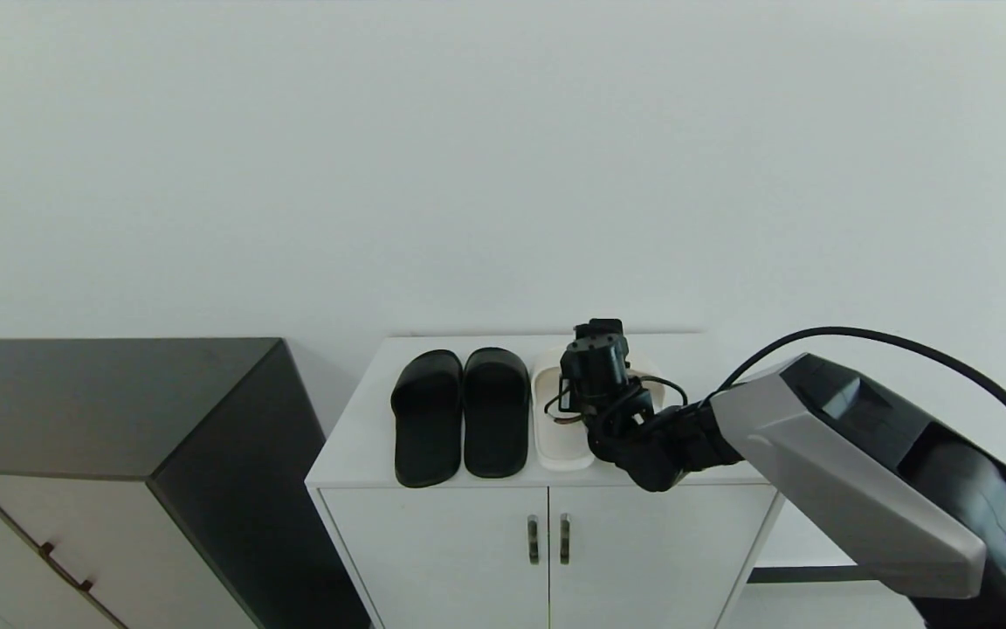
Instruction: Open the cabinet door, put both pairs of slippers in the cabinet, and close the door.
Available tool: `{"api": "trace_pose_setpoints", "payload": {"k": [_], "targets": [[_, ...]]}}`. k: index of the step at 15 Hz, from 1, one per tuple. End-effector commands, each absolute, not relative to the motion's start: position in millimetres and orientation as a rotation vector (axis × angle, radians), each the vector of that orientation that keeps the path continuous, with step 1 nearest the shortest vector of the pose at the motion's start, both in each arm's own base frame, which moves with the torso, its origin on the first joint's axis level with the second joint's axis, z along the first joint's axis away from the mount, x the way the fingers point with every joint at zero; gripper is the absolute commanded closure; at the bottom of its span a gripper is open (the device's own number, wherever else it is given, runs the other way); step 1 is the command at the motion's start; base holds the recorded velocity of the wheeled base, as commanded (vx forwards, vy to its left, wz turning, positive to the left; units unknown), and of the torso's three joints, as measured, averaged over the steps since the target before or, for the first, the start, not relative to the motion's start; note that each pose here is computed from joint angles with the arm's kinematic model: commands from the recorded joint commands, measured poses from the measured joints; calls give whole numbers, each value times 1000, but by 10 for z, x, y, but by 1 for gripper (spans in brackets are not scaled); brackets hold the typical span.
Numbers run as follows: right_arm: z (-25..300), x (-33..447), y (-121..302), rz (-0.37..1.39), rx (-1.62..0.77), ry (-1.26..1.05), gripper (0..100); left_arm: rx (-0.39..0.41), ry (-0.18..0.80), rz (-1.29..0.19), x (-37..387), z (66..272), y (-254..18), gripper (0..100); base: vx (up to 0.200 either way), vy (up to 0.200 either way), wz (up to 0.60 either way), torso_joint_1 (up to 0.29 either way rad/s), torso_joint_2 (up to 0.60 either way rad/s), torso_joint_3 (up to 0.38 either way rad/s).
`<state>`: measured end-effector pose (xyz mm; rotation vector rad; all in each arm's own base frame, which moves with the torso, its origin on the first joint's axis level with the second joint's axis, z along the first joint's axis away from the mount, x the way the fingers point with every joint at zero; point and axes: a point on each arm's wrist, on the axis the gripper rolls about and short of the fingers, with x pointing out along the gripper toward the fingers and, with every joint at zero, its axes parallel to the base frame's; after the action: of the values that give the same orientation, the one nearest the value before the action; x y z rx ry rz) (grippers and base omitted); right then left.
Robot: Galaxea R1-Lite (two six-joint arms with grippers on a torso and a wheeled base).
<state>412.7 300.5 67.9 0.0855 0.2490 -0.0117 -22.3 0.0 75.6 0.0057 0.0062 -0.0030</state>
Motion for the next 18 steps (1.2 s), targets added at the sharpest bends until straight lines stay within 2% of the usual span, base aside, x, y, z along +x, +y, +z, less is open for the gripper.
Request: {"api": "trace_pose_setpoints", "payload": {"k": [1, 4, 6, 8, 9, 11, 13, 15, 18], "targets": [[604, 4172, 3025, -23, 76, 256, 100, 6, 8, -3, -222, 757, 0, 100, 0, 0, 0, 0, 0, 0], [826, 4052, 3007, -29, 82, 241, 100, 6, 2, -2, -227, 755, 0, 100, 0, 0, 0, 0, 0, 0], [1320, 3659, 2905, 1, 99, 216, 100, 6, 2, 0, -227, 755, 0, 100, 0, 0, 0, 0, 0, 0], [1695, 3169, 2757, 70, 109, 205, 100, 6, 2, 2, -227, 755, 0, 100, 0, 0, 0, 0, 0, 0], [1772, 2869, 2696, 149, 98, 222, 100, 8, 2, 2, -227, 755, 0, 100, 0, 0, 0, 0, 0, 0], [1683, 2328, 2523, 288, 31, 279, 100, 12, 2, 11, -227, 755, 2, 100, 0, 0, 0, 0, 0, 0], [1548, 1983, 2317, 398, 11, 297, 100, 6, 0, 28, -227, 757, 6, 100, 0, 0, 0, 0, 0, 0], [1492, 1855, 2190, 504, 9, 291, 100, 6, 0, 15, -227, 757, 3, 100, -200, 0, 0, 0, 0, -2], [1412, 1828, 2152, 528, 1, 309, 100, 3, 0, 8, -227, 757, 2, 100, -200, 0, 0, 4, -1, -1]]}}
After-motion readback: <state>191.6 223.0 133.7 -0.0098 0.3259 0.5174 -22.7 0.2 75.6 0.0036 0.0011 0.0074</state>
